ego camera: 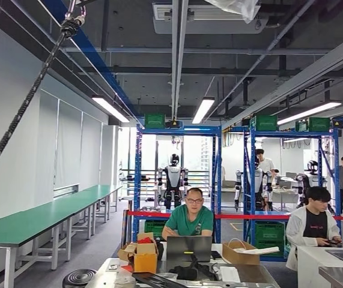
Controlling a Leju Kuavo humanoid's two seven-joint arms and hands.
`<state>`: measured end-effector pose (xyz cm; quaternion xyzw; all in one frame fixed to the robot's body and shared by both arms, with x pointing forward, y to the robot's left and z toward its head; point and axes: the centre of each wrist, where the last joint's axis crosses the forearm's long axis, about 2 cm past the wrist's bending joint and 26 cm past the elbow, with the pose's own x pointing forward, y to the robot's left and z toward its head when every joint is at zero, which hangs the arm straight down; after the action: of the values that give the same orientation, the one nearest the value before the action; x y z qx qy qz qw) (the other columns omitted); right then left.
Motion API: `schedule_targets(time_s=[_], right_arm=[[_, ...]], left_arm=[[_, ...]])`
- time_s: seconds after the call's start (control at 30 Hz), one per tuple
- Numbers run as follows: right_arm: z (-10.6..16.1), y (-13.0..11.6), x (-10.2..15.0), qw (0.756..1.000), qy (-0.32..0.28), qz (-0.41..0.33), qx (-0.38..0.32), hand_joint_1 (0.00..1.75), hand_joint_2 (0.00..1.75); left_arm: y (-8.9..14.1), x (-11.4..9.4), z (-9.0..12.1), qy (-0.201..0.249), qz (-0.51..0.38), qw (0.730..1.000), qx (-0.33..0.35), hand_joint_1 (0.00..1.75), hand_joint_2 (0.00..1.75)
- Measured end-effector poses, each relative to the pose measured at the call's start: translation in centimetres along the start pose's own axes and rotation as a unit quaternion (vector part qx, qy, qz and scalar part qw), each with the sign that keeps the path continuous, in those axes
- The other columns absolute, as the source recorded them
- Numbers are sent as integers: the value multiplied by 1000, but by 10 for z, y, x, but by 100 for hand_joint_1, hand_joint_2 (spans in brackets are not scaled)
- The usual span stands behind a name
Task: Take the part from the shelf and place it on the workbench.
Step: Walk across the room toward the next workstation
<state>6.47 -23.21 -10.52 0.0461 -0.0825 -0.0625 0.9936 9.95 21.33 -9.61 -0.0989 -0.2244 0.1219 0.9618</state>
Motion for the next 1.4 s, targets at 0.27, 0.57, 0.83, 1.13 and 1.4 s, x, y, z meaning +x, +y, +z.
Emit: schedule_targets(time_s=[0.27,0.57,0.83,1.13,1.4], right_arm=[[0,1,0,1000,0,0,1,0,175],[1,-6,-25,1000,20,-5,-2,0,175],[2,-14,-35,1000,17,1,-5,0,175],[2,-31,-3,998,-48,17,-26,0,175],[4,-48,-17,997,-52,32,-36,0,175]], left_arm=[[0,1,0,-1,0,1000,0,0,175],[20,10,0,-14,-8,999,30,0,175],[41,9,3,-10,-29,998,55,0,175],[66,-51,25,65,-48,994,75,0,175],[80,-62,33,86,-73,990,84,0,175]])
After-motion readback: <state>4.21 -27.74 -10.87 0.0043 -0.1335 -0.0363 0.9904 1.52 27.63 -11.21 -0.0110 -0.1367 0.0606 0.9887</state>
